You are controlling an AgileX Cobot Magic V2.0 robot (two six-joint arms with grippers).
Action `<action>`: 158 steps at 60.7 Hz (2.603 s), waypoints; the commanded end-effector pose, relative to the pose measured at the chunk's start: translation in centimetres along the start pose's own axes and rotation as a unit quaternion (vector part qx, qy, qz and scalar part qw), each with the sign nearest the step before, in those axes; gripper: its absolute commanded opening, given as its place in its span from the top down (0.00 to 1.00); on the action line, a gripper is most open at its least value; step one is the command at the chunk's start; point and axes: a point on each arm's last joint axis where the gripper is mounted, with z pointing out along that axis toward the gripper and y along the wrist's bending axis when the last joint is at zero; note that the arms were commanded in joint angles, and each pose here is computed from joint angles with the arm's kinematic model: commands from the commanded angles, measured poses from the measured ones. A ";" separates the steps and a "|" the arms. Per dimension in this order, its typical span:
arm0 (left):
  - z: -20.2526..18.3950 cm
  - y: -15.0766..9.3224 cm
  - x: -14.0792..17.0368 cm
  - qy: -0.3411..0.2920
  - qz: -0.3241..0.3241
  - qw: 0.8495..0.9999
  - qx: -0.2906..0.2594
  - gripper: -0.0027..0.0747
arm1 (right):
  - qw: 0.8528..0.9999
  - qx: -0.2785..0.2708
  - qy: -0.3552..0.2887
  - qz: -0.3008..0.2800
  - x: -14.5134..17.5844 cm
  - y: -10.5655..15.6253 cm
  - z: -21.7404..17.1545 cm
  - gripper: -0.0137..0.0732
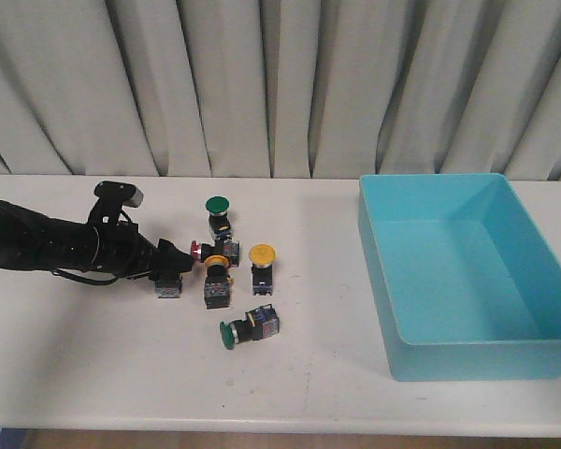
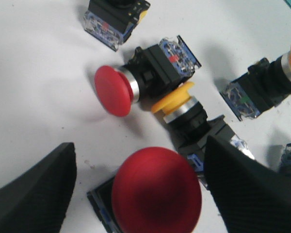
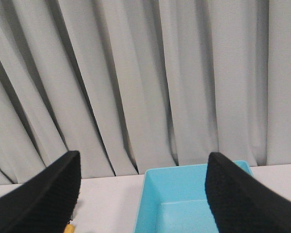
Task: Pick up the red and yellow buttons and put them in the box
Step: 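Reach the left gripper down to the red-capped button and grasp it, then lift the red button with the left gripper toward the right gripper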
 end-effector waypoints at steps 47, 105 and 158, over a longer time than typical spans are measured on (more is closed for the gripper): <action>-5.8 -4.5 -4.9 -0.071 0.023 0.995 0.069 0.98 | 1.000 0.003 0.008 -0.003 -0.7 -0.1 1.3 0.23; -20.9 -26.0 -6.0 -0.103 0.024 0.875 0.472 0.98 | 0.868 -0.477 -0.043 -0.134 -3.1 6.7 4.9 0.23; -20.5 -30.9 -6.8 -0.159 -0.070 0.832 0.526 0.98 | 0.868 -0.475 -0.048 -0.135 -3.4 6.7 4.9 0.23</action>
